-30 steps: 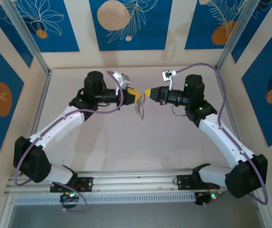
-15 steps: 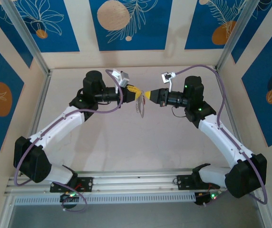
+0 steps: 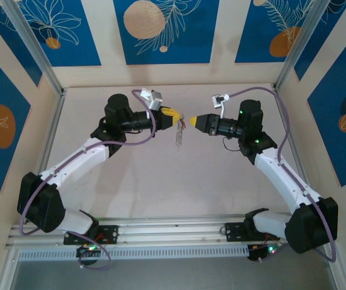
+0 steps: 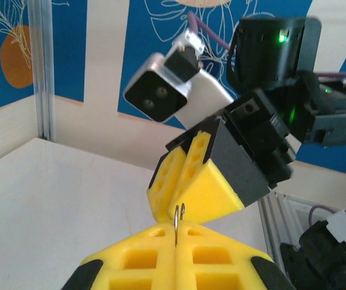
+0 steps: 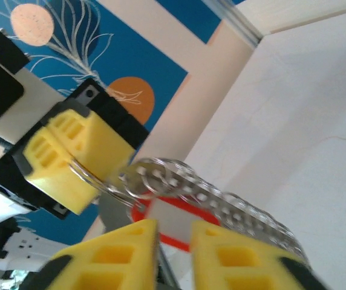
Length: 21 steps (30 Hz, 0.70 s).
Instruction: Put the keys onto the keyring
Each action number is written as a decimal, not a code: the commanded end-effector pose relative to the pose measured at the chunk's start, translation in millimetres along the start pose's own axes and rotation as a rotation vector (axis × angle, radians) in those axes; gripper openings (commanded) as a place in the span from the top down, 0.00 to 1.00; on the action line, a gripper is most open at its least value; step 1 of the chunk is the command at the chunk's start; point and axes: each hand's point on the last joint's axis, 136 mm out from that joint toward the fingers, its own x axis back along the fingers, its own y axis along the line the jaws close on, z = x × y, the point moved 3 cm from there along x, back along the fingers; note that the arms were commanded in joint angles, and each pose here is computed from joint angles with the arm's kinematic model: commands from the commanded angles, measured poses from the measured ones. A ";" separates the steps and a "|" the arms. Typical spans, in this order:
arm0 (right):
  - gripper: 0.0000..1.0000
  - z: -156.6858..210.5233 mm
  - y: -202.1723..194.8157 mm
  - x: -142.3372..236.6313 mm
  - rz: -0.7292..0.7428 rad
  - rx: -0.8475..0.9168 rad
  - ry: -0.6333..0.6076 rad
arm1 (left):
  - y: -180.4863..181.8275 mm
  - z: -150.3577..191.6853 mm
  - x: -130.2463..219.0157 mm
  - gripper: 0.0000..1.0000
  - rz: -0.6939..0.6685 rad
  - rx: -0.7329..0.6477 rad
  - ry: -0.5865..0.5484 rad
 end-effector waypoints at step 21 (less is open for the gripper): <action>0.36 -57.4 36.9 6.7 -0.123 0.087 -0.244 | 8.2 -38.0 -5.2 1.00 0.099 0.185 -0.336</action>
